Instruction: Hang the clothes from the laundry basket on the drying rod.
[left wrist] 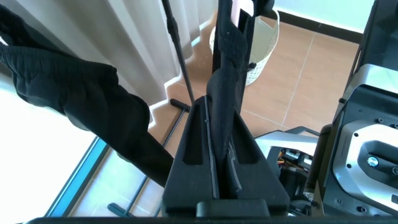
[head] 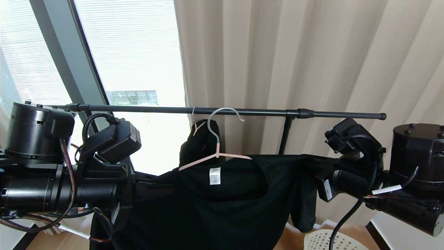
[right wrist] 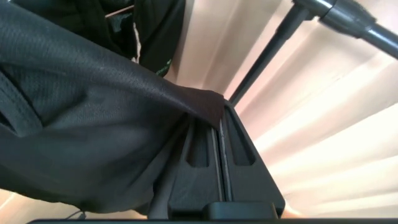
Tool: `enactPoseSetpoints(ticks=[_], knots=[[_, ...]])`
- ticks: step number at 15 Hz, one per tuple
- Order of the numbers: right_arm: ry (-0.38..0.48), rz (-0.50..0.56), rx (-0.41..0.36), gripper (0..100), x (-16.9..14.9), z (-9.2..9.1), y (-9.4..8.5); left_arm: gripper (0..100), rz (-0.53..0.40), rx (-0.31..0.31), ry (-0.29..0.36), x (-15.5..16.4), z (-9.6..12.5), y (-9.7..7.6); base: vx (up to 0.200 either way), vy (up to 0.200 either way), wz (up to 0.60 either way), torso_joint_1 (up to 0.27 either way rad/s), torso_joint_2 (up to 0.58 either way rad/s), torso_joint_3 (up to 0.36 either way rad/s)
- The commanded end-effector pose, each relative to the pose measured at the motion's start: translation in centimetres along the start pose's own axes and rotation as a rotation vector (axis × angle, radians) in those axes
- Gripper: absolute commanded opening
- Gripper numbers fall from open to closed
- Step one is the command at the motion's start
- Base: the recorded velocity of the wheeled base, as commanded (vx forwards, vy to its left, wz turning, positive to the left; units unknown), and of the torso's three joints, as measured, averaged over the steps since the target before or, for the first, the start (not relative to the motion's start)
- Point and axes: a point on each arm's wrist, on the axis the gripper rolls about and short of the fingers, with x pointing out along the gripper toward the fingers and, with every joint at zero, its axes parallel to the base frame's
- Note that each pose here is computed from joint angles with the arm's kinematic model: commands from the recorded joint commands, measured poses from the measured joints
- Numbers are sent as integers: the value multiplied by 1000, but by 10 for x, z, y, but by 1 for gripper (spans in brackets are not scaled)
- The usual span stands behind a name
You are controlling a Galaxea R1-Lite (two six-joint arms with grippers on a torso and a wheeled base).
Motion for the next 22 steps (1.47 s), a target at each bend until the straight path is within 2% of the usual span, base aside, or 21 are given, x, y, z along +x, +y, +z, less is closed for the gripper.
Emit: enactPoseSetpoints(ticks=[1,9,10,14,16,18,20,22], knots=[[10,4,1,0,3,-2,-2,0,5,5,-7,-2,1,-1,0,0,0,0,0,0],[30,38,8,0,2,-5,-6,0,8,-9,-14,-3,3,0,0,0,0,0,0,0],[30,38,8,100,2,-5,-6,0,8,-9,-14,-3,3,0,0,0,0,0,0,0],[37,28,-6,100,-1,-6,-15,0,17,-2,-26,-7,6,-1,0,0,0,0,0,0],[41,47,-101,100,-10,-15,-30,0,23,-5,-33,-10,6,-2,0,0,0,0,0,0],[40,50,-111,100,-11,-16,-31,0,24,-8,-35,-11,7,-2,0,0,0,0,0,0],[48,10,-132,100,-13,-20,-46,0,26,-8,-39,-12,7,-3,0,0,0,0,0,0],[53,22,-162,100,-14,-24,-51,0,28,-5,-43,-13,8,-4,0,0,0,0,0,0]])
